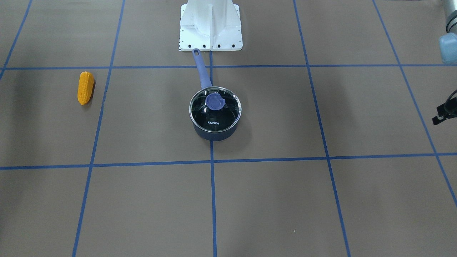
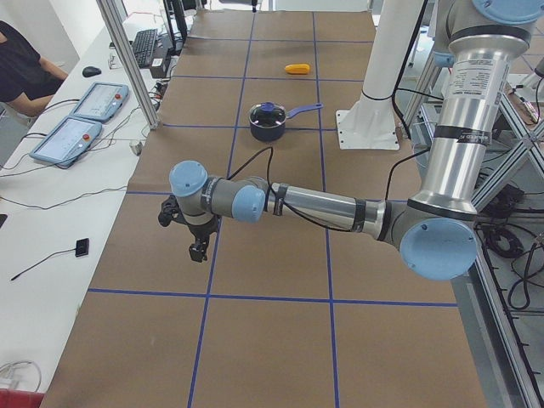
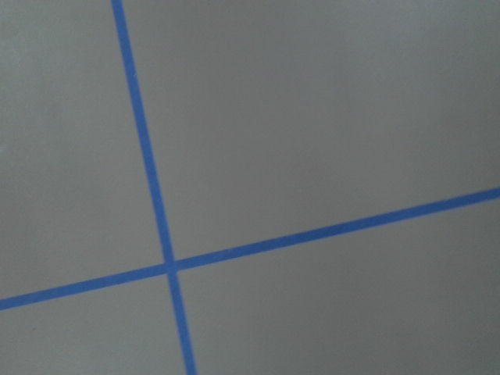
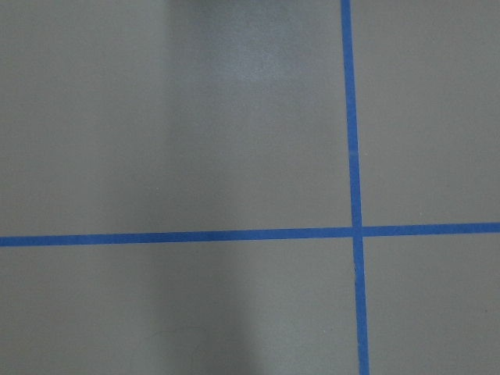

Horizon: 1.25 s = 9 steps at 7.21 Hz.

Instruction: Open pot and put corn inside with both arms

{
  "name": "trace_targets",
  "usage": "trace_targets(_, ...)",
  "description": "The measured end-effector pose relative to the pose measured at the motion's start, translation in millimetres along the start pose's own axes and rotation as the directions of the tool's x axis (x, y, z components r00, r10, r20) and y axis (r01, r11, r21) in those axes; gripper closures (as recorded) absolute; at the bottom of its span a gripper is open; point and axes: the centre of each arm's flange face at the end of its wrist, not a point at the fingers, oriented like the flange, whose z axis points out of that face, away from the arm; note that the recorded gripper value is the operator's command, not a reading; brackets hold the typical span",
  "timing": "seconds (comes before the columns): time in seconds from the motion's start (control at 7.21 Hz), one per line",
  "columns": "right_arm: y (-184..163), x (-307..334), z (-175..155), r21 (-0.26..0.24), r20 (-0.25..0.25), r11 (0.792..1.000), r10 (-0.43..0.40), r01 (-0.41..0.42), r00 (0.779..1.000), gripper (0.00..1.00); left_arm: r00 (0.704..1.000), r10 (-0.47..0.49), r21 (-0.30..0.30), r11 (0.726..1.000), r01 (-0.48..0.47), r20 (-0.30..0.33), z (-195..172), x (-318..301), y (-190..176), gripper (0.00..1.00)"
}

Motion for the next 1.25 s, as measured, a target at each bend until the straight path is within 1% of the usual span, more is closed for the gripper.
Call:
trace_targets(0.14, 3.8, -11.8, -2.3, 0.011, 0.009, 1.0, -0.027, 0.027, 1.0, 0.0, 1.0, -0.01, -0.007, 1.0, 0.01, -0.01, -14.7, 54.7, -23.8, 0.03)
trace_targets(0.28, 9.1, -29.2, 3.0, 0.0, 0.026, 0.999, -0.05, 0.05, 0.998, 0.0, 1.0, 0.0, -0.017, 1.0, 0.0, -0.022, -28.9, 111.1, -45.5, 0.02)
trace_targets(0.42, 16.5, -59.0, 8.6, -0.015, 0.046, 0.997, -0.069, 0.07, 0.997, 0.0, 0.999, -0.011, -0.028, 1.0, 0.01, -0.036, -39.3, 170.6, -62.8, 0.01)
trace_targets(0.55, 26.5, -91.7, 15.6, -0.034, 0.063, 0.997, -0.073, 0.075, 0.995, 0.0, 0.998, -0.042, -0.037, 0.999, 0.04, -0.051, -43.6, 224.6, -72.4, 0.01)
trace_targets(0.69, 38.4, -118.4, 24.6, -0.06, 0.076, 0.995, -0.081, 0.085, 0.994, 0.0, 0.996, -0.069, -0.051, 0.997, 0.066, -0.064, -39.3, 276.1, -74.7, 0.01)
trace_targets(0.97, 67.4, -163.4, 55.6, -0.129, 0.086, 0.981, -0.135, 0.146, 0.987, 0.0, 0.993, -0.112, -0.059, 0.992, 0.109, -0.045, -18.0, 378.8, -65.9, 0.01)
trace_targets(1.11, 82.9, -188.5, 73.5, -0.16, 0.075, 0.973, -0.157, 0.167, 0.985, 0.0, 0.99, -0.131, -0.068, 0.989, 0.128, -0.046, -8.4, 431.4, -57.9, 0.01)
trace_targets(1.25, 98.5, -212.6, 88.4, -0.184, 0.059, 0.969, -0.157, 0.165, 0.986, 0.0, 0.988, -0.149, -0.08, 0.986, 0.145, -0.044, 0.6, 480.4, -54.3, 0.01)
